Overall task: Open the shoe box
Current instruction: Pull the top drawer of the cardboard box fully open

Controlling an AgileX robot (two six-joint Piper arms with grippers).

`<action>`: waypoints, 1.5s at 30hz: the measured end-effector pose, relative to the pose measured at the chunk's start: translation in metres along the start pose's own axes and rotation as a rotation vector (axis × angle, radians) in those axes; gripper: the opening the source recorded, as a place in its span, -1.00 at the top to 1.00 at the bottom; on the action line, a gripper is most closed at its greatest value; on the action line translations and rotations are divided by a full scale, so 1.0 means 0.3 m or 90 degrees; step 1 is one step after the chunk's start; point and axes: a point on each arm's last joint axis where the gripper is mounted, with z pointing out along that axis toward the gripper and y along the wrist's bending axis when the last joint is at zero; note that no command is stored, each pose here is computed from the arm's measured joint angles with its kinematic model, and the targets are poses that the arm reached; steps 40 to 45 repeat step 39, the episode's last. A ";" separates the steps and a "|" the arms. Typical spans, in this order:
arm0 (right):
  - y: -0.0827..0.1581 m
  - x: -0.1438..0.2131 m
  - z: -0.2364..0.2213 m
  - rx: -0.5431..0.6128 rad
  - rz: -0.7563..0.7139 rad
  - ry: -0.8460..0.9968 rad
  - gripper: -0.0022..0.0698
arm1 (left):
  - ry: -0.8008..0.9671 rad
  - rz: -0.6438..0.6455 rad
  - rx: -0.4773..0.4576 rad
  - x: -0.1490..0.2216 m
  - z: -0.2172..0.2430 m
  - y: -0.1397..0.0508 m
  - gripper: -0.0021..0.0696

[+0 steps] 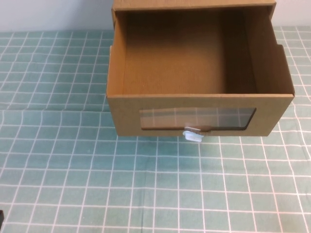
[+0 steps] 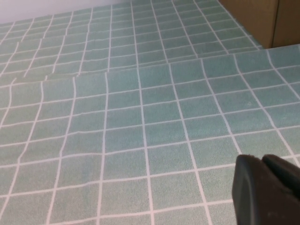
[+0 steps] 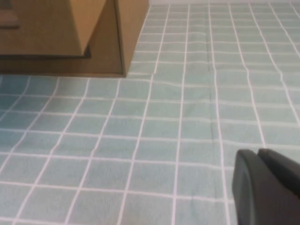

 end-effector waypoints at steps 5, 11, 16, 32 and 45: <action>-0.005 0.034 0.002 0.020 0.025 0.051 0.98 | -0.001 0.000 -0.002 0.000 0.000 0.000 0.96; -0.016 0.034 0.002 0.057 0.025 0.050 0.98 | -0.001 0.000 -0.002 0.000 0.000 0.000 0.96; -0.019 0.033 0.001 0.067 0.035 0.048 0.98 | -0.001 -0.001 -0.002 0.000 0.000 0.000 0.96; -0.020 0.033 0.001 0.068 0.039 0.048 0.98 | -0.001 -0.002 -0.002 0.000 0.000 0.000 0.96; -0.020 0.033 0.001 0.068 0.039 0.048 0.98 | -0.001 -0.002 -0.002 0.000 0.000 0.000 0.96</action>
